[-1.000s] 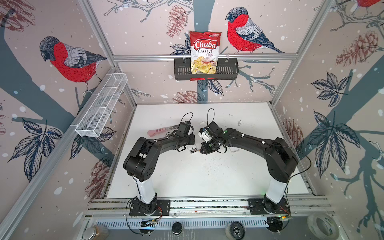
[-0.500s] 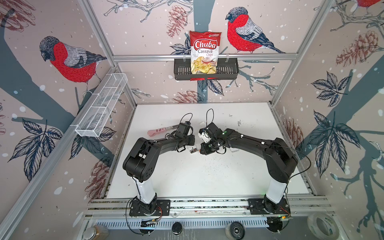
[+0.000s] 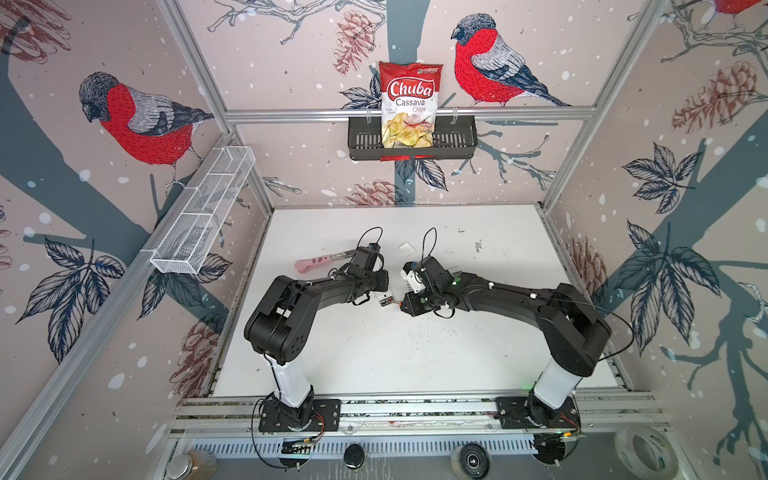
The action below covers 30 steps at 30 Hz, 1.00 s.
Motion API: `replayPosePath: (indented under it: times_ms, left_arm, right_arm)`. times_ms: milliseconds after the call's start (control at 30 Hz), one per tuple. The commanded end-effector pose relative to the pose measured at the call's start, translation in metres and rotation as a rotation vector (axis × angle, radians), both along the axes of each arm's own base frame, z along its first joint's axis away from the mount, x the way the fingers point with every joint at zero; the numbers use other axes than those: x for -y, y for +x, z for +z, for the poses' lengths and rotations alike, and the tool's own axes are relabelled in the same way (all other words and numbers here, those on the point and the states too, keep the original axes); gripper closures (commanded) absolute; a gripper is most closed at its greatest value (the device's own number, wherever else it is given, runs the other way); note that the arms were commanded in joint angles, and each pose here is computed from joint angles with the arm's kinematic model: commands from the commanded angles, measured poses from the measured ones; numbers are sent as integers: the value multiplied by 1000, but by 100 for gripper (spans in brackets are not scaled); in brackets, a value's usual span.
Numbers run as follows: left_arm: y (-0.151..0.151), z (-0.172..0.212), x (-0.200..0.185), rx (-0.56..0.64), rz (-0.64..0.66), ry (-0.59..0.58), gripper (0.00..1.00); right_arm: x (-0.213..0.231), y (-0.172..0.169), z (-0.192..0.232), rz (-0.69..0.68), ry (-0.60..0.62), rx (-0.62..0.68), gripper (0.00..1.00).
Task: Unload the batteries from the remote control
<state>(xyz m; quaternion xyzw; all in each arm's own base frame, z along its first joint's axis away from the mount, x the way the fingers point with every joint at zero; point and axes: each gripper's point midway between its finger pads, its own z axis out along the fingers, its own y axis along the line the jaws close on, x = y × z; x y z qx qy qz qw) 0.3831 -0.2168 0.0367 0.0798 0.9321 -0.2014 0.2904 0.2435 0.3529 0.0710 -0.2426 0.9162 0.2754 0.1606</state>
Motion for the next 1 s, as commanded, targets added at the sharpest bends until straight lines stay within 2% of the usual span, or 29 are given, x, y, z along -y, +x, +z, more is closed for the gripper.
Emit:
replayPosePath:
  times_ms: [0, 433, 600, 967]
  left_arm:
    - [-32, -29, -18, -157, 5, 79, 79]
    - [-34, -33, -16, -168, 3, 64, 79]
    - [-34, -32, -16, -168, 1, 63, 80]
    - [-32, -28, -17, -155, 2, 65, 80]
  right_arm:
    - [6, 8, -4, -78, 3, 43, 100]
    - [8, -5, -5, -115, 125, 71, 100]
    - [4, -5, -3, -75, 79, 51, 100]
    - [0, -12, 0, 48, -103, -61, 100]
